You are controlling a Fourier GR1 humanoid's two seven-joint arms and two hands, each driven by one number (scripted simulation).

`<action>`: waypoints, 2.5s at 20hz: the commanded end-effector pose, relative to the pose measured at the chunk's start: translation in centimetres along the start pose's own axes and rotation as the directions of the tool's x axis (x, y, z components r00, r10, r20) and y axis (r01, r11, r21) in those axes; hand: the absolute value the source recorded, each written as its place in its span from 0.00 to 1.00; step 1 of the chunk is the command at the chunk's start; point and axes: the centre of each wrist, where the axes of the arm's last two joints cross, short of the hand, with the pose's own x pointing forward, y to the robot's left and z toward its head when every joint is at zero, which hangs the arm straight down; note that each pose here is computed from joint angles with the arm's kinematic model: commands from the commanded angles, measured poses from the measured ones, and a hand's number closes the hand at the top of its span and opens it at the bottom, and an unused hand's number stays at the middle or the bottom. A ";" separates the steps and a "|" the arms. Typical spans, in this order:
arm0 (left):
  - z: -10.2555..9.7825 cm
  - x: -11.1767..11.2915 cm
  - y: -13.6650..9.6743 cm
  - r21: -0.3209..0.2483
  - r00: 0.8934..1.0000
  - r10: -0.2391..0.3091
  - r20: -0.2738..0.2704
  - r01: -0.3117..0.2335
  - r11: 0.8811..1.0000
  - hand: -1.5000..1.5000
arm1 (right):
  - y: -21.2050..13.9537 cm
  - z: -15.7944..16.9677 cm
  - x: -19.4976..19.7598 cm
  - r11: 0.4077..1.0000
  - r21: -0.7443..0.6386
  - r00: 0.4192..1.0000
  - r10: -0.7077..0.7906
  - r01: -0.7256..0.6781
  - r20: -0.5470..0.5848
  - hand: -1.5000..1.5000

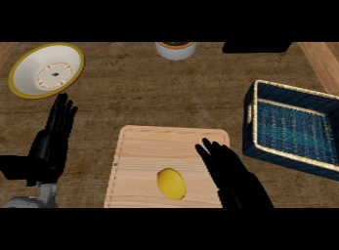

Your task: Pick the lemon from the cutting board and place it in the basket

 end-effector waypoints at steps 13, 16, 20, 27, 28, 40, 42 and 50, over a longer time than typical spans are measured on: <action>0.1 1.4 -1.4 -0.028 1.000 -0.001 0.031 0.001 1.000 0.50 | -2.5 0.3 9.7 0.961 0.211 0.961 0.218 -0.181 -0.170 0.00; 0.4 1.1 -0.7 -0.042 1.000 0.021 0.013 -0.020 0.999 0.50 | -2.1 0.3 9.3 0.961 0.202 0.953 0.228 -0.188 -0.201 0.00; 0.6 0.5 -0.7 -0.025 1.000 0.014 0.010 -0.014 1.000 0.50 | -2.1 -0.2 9.1 0.968 0.197 0.962 0.192 -0.153 -0.195 0.00; 1.6 1.5 -0.8 -0.011 1.000 0.016 0.026 -0.016 1.000 0.50 | 1.7 0.3 9.4 0.969 0.213 0.971 0.167 -0.129 -0.172 0.00; 2.0 0.7 -1.4 -0.030 1.000 0.010 0.018 -0.009 1.000 0.50 | 1.7 -0.4 7.7 0.964 0.230 0.971 0.176 -0.137 -0.159 0.00; 0.0 0.2 -1.0 -0.033 1.000 0.016 0.011 -0.015 0.999 0.50 | 4.5 -2.2 7.4 0.974 0.167 0.967 0.182 -0.153 -0.180 0.00; 0.5 1.3 -1.1 -0.031 1.000 0.016 0.014 -0.015 0.999 0.50 | 4.9 -1.4 8.7 0.974 0.173 0.966 0.176 -0.144 -0.186 0.00; -0.3 2.3 -2.1 -0.035 1.000 0.018 0.020 -0.017 0.999 0.50 | 6.3 -3.6 7.6 0.966 0.201 0.956 0.203 -0.161 -0.211 0.00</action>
